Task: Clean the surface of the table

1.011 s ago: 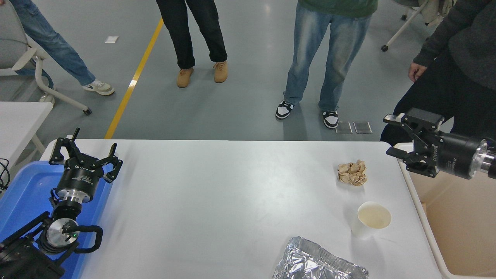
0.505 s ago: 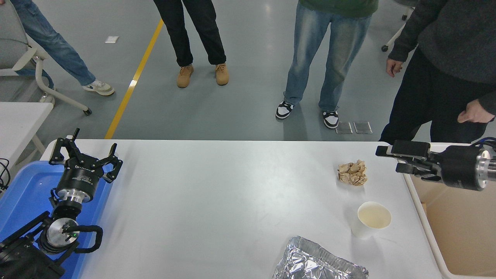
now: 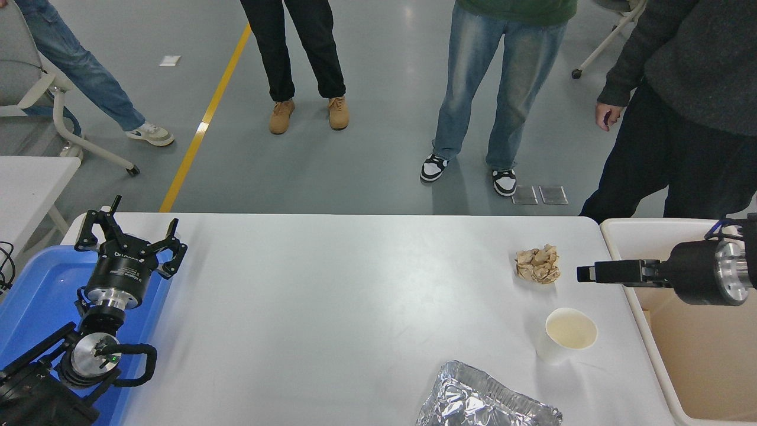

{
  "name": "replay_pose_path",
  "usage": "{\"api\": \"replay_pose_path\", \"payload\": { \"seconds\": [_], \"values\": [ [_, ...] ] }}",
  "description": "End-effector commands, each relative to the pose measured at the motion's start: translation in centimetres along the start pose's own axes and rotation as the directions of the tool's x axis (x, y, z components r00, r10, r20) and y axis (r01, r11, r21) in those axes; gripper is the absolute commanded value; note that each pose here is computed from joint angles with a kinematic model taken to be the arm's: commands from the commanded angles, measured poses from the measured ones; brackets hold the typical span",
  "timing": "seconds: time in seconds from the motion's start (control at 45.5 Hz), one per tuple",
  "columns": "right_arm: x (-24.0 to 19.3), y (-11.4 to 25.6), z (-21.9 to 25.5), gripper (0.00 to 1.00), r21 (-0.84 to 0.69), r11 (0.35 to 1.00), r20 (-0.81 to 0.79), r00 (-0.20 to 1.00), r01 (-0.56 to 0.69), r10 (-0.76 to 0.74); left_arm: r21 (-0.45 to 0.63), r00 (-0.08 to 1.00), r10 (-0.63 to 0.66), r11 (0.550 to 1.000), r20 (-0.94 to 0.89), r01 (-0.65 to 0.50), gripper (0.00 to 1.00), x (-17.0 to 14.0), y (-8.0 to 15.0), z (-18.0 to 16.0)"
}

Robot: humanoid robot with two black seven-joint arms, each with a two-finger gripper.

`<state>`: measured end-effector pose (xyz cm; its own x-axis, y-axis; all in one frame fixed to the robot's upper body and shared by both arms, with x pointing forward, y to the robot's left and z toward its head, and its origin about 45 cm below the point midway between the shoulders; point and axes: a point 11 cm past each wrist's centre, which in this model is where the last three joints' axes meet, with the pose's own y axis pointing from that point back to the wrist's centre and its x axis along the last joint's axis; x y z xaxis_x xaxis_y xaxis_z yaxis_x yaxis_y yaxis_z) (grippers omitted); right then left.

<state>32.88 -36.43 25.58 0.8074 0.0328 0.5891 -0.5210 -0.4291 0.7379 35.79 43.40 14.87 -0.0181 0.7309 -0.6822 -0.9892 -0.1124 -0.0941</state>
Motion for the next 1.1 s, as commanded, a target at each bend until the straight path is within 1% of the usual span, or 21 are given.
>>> {"api": "replay_pose_path", "payload": {
  "seconds": [0.0,0.154,0.374,0.615,0.967,1.077],
  "values": [
    [-2.5,-2.1,0.5,0.99,-0.038,0.996,-0.063,0.994,0.086,-0.088,0.0,1.0,0.0,1.0,-0.001,0.0,0.99,0.0,0.0,0.0],
    [-3.6,-3.3,1.7,0.99,-0.062,0.991,-0.036,0.992,0.123,-0.125,0.0,1.0,0.0,1.0,-0.001,0.0,0.99,0.0,0.0,0.0],
    [-3.9,-3.2,3.8,0.98,-0.119,0.984,-0.007,0.991,0.131,-0.132,0.0,1.0,0.0,1.0,-0.001,0.0,0.99,0.0,0.0,0.0],
    [-4.9,-4.1,4.6,0.99,-0.141,0.977,0.008,0.987,0.162,-0.163,0.0,1.0,0.0,1.0,-0.001,0.0,0.99,0.0,0.0,0.0],
    [-5.1,-7.7,3.1,0.99,-0.097,0.981,0.002,0.985,0.169,-0.17,0.0,1.0,0.0,1.0,-0.001,0.0,0.99,0.0,0.0,0.0],
    [-5.6,-8.3,3.4,0.98,-0.099,0.979,0.017,0.984,0.176,-0.175,0.0,1.0,0.0,1.0,-0.001,0.0,0.99,0.0,0.0,0.0]
  ]
}}
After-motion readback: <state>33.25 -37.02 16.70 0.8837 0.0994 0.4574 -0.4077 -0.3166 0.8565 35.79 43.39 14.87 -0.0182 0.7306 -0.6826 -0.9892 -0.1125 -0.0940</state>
